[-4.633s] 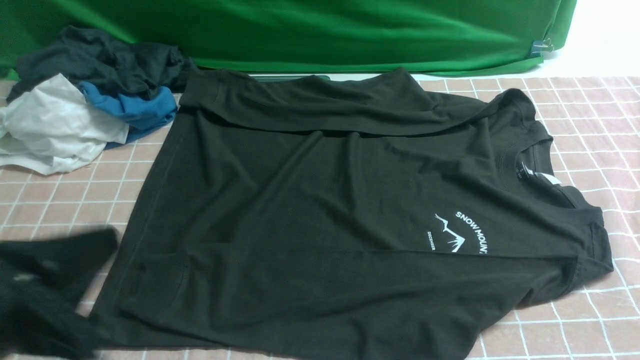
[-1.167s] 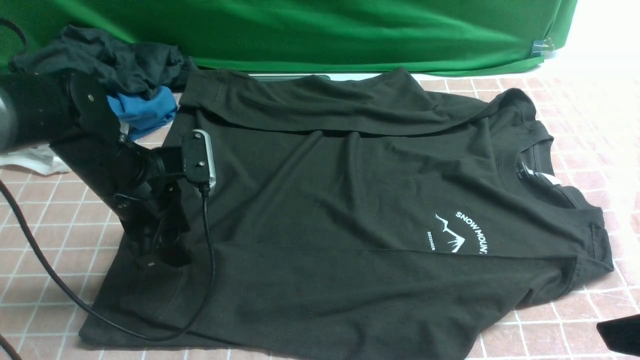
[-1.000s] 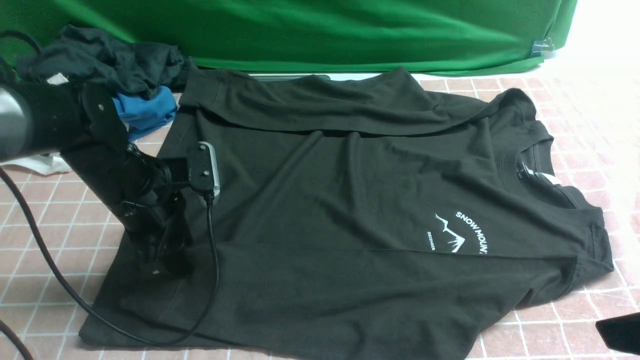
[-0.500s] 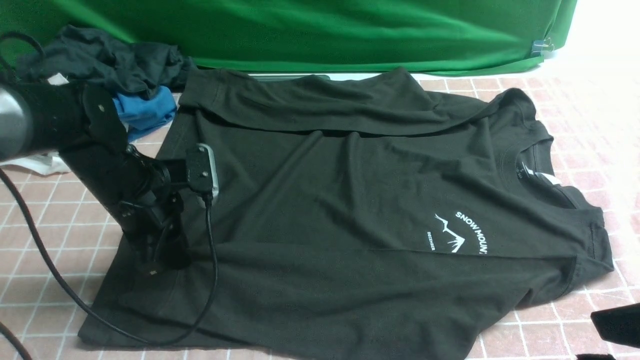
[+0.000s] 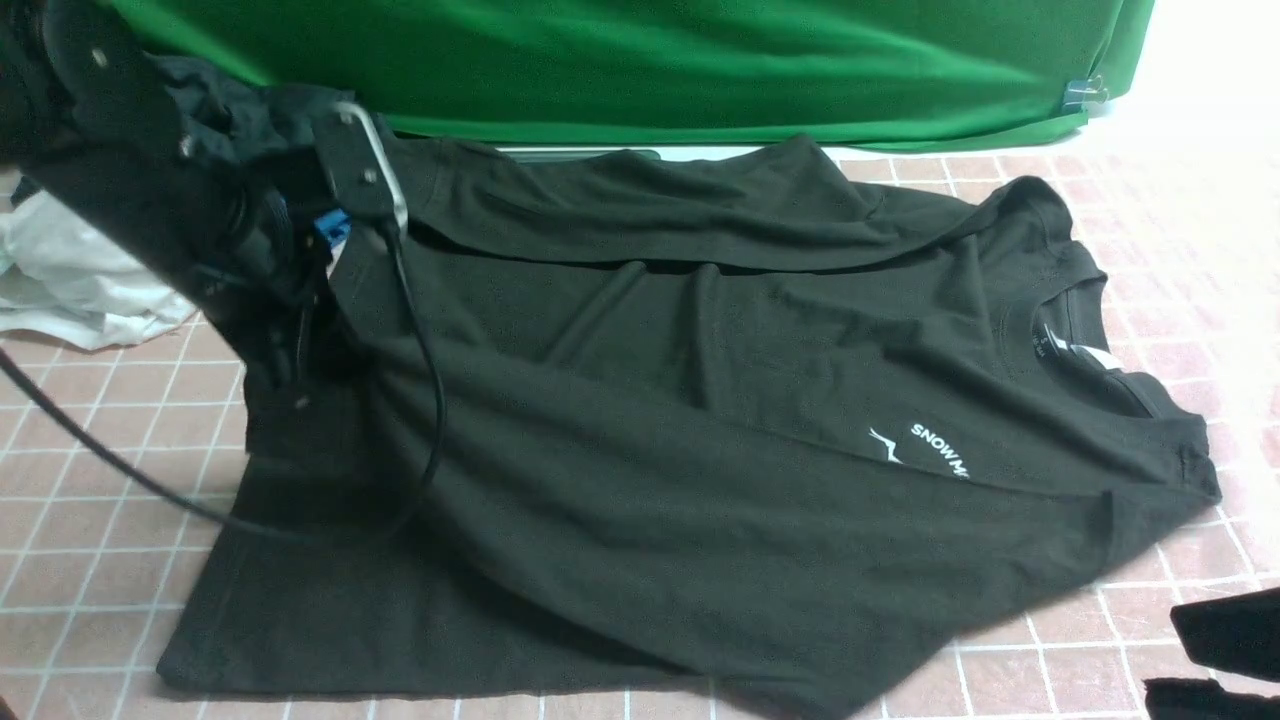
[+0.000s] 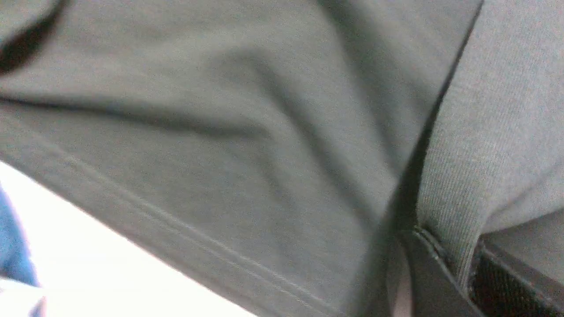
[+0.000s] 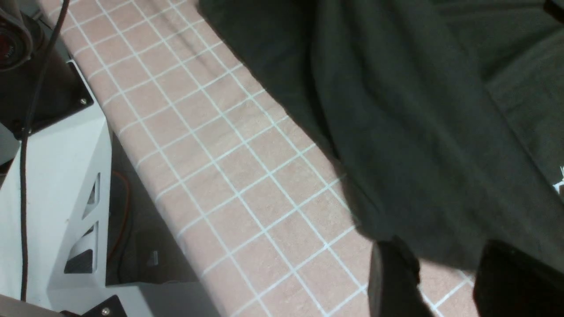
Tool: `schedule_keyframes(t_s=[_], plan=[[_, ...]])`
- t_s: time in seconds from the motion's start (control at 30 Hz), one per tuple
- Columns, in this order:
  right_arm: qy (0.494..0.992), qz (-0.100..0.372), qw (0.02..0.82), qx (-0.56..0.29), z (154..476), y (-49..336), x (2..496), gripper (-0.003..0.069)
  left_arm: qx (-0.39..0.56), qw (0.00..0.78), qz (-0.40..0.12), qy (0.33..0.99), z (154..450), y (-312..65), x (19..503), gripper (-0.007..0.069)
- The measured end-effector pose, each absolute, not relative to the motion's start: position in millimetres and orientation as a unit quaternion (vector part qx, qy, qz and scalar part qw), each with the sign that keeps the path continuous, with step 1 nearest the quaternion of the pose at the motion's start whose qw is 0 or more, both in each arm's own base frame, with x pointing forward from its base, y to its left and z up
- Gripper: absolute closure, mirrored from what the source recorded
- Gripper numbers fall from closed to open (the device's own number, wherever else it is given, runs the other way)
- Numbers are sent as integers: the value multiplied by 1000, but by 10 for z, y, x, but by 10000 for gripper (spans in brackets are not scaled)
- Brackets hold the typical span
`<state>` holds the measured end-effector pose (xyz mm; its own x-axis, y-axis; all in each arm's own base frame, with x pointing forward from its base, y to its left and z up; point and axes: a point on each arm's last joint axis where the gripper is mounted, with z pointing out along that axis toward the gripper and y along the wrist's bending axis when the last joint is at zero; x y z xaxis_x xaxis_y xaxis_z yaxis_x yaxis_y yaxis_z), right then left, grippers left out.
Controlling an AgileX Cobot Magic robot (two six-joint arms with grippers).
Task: Fold a long-sleeved shirt over a pink coffee tablecloth.
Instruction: 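Fold the left side of the black T-shirt inward over its body, then grab the top left corner of the dark shirt with the left gripper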
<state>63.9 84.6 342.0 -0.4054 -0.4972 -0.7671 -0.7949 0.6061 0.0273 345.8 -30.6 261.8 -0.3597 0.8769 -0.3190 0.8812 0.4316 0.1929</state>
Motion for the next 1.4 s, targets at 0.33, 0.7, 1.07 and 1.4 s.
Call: schedule_keyframes(t_s=[0.33,0.7,1.07,1.4], plan=[[818,212,380,-376,3438,857,649,401,497,241,49,832,2528,-264,3793,564],[815,218,388,-370,3454,867,657,401,467,224,86,851,2001,-188,4078,476],[843,209,396,-298,3459,817,723,398,324,314,100,887,2187,-151,4183,-16],[807,190,495,-261,3606,796,866,397,537,328,217,746,2416,-301,4196,478]])
